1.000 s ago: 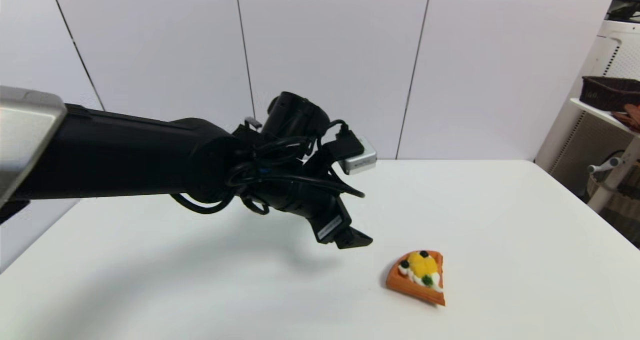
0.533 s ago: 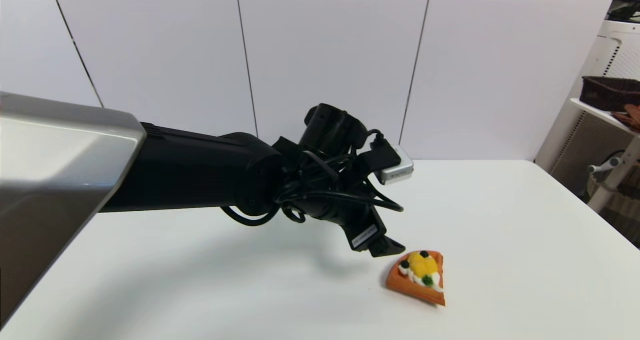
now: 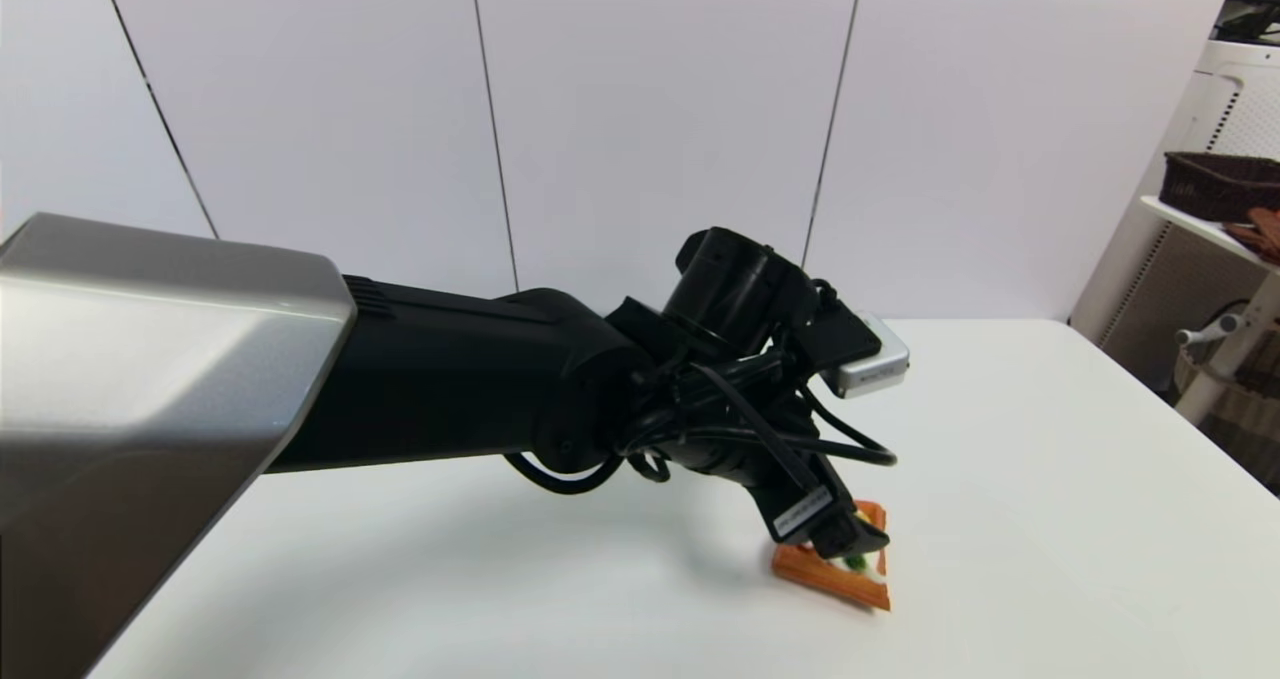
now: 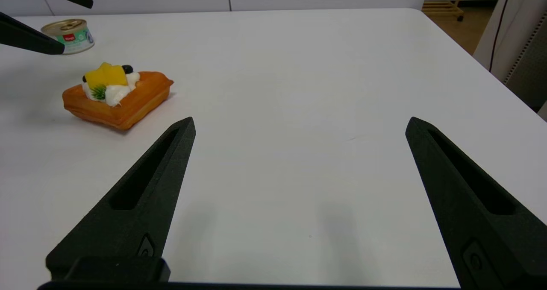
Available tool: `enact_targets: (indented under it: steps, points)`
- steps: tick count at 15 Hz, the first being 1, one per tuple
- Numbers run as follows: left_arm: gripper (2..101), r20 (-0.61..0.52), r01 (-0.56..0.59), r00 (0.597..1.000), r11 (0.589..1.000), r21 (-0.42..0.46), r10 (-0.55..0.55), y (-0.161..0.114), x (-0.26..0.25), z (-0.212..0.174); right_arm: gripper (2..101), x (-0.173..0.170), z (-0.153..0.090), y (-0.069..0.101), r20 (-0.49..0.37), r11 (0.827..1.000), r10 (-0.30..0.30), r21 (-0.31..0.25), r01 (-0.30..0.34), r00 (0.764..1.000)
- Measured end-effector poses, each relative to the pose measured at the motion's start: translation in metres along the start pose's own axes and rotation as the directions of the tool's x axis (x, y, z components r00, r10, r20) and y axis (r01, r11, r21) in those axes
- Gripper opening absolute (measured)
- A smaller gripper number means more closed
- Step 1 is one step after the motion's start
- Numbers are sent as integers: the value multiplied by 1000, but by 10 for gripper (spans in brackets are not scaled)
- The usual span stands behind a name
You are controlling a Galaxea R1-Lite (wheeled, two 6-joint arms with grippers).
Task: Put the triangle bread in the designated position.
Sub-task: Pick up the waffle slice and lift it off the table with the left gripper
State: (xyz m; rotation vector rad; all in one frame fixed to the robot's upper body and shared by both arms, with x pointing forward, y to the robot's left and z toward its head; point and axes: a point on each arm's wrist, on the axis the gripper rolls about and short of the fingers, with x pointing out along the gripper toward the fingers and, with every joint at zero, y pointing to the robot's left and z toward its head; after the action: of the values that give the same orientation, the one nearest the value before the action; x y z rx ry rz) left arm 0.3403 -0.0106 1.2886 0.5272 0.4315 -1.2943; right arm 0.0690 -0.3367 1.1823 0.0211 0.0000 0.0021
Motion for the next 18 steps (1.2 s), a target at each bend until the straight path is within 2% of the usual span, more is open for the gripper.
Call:
enact_targets:
  steps: [2, 8, 18]
  points:
    - [979, 23, 11, 1000, 1000, -26, -10, -8, 3, 5, 973, 0, 0, 0, 0, 1000, 0, 0, 0, 1000]
    - [979, -20, 45, 999, 997, -66, -46, -19, 22, -4, 973, 0, 0, 0, 0, 1000, 0, 0, 0, 1000]
    - [979, -33, 22, 999, 996, -86, -25, -7, 48, -29, 973, 0, 0, 0, 0, 1000, 0, 0, 0, 1000]
